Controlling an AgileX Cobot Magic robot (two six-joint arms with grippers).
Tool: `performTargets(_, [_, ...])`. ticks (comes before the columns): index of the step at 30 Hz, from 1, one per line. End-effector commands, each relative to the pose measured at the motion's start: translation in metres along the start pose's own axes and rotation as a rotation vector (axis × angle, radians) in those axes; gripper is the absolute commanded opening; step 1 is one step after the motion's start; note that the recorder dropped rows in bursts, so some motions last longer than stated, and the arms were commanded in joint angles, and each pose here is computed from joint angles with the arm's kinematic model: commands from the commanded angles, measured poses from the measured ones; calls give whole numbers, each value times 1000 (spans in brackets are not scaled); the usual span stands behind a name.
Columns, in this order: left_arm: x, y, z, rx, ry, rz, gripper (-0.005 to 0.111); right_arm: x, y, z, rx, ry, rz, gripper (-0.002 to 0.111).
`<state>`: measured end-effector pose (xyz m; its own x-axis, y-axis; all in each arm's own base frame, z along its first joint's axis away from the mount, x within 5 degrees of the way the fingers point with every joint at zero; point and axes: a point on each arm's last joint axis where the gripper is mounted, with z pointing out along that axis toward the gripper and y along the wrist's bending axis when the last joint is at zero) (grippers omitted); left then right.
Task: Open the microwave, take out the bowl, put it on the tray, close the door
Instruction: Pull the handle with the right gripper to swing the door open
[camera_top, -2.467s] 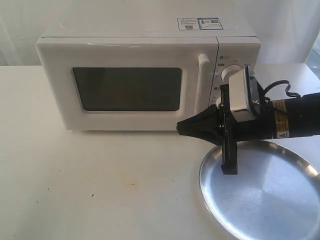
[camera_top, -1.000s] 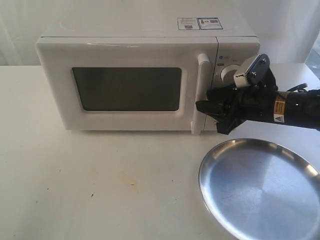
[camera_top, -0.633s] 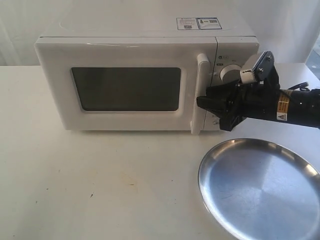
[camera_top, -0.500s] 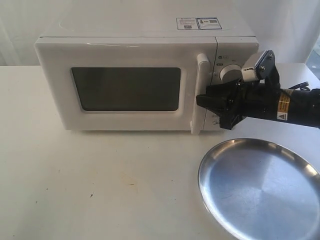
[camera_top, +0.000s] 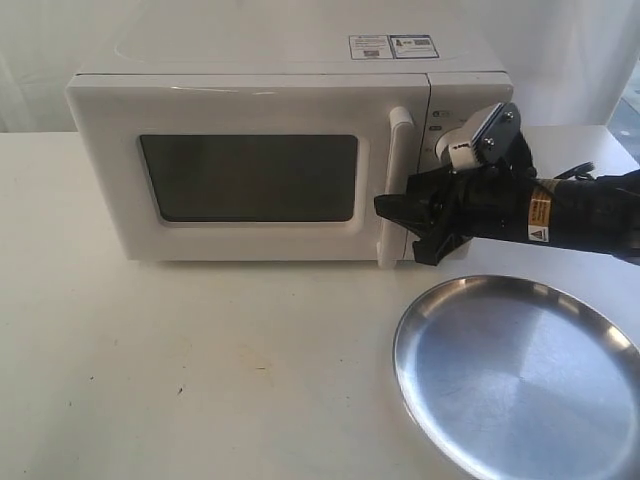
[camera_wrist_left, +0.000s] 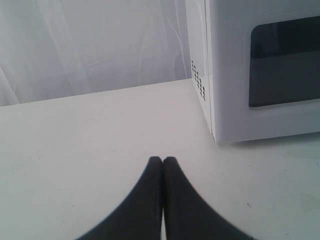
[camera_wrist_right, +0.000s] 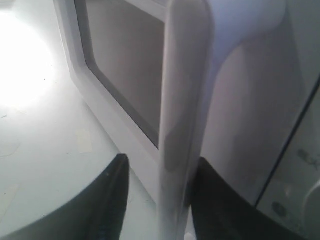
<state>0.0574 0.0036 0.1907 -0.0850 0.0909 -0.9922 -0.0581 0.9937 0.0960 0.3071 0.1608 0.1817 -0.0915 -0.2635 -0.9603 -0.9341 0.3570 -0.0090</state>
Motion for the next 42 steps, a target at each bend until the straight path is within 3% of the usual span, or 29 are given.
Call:
performTargets(1, [-1,0,0,4,-9,-7,0,-7,20,12,-170,-46,-115,0])
performTargets(6, [-1,0,0,4,-9,-7,0,-7,41,6,-403,-87,-244,0])
performTargets(13, [-1,0,0,4,-9,-7,0,-3,45,4,-453,-51,-282,0])
performTargets(28, [-1,0,0,4,-9,-7,0,-14,45,-20,-440,0,-227,0])
performTargets(40, [-1,0,0,4,-9,-7,0,-42,79,-61,-373,47,-153,0])
performTargets(42, [-1,0,0,4,-9,-7,0,-45,82,-66,-368,71,-135,5])
